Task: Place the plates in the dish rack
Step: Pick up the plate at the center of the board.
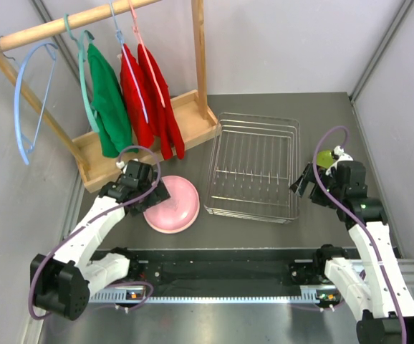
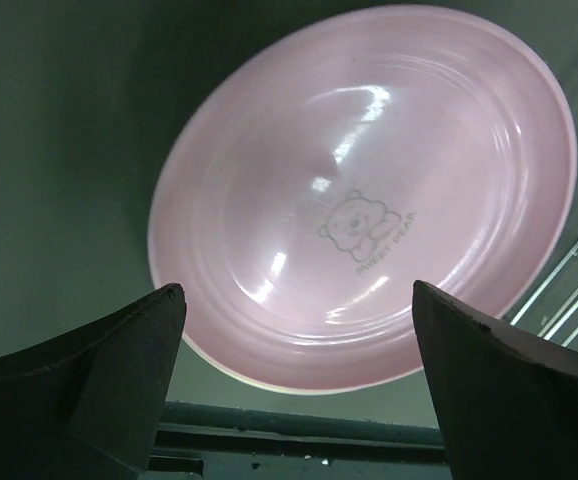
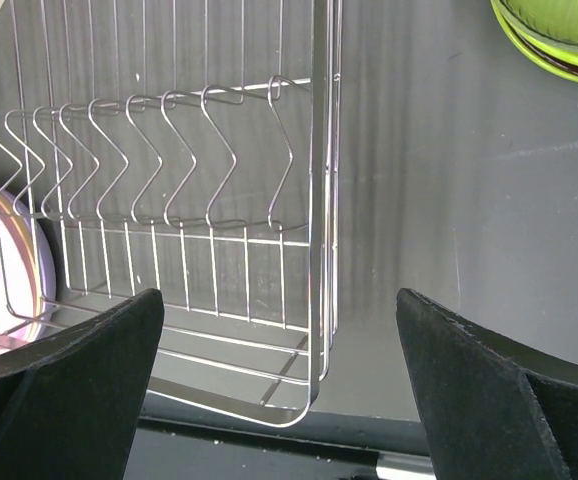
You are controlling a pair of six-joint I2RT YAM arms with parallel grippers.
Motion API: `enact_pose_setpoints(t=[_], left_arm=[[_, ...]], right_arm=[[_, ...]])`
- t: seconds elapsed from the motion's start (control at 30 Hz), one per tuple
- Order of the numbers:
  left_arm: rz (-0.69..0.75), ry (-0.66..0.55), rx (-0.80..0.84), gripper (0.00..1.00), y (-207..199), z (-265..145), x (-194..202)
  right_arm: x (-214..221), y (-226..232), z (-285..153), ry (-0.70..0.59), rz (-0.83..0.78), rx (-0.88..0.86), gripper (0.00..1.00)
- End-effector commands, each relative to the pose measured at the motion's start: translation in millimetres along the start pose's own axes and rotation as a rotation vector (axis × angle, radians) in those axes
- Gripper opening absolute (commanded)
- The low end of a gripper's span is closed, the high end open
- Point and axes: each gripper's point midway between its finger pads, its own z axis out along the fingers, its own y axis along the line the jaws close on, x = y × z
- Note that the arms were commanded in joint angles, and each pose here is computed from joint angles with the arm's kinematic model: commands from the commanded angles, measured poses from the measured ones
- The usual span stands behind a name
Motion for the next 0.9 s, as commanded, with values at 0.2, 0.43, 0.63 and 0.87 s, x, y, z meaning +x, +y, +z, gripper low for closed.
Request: enact_pose_setpoints(t=[0.2,0.43,0.63,0.87], left_arm=[[-0.024,-0.264,-0.148,0.99,24.4,-8.7,-49.6],[-0.007,-0.276,-0.159,0.99,19.7,7.1,-59.8],[0.012,-0.271,-0.167,0.95,19.3,17.7,-61.2],[-0.008,-0.231,-0.183,0.86,34.2,32.7,-39.6]], right_arm=[[-2.7,4.1,6.8,-0.002,-0.019,-0.027,0.99],[-1.3,5.8,9.0,0.013,-0.018,-0.035,0.99],[-1.1,7.7,8.4,0.018,-0.02,-0.044,0.99],[0.6,7.1,7.3,0.02,-0.021,-0.043,0.99]])
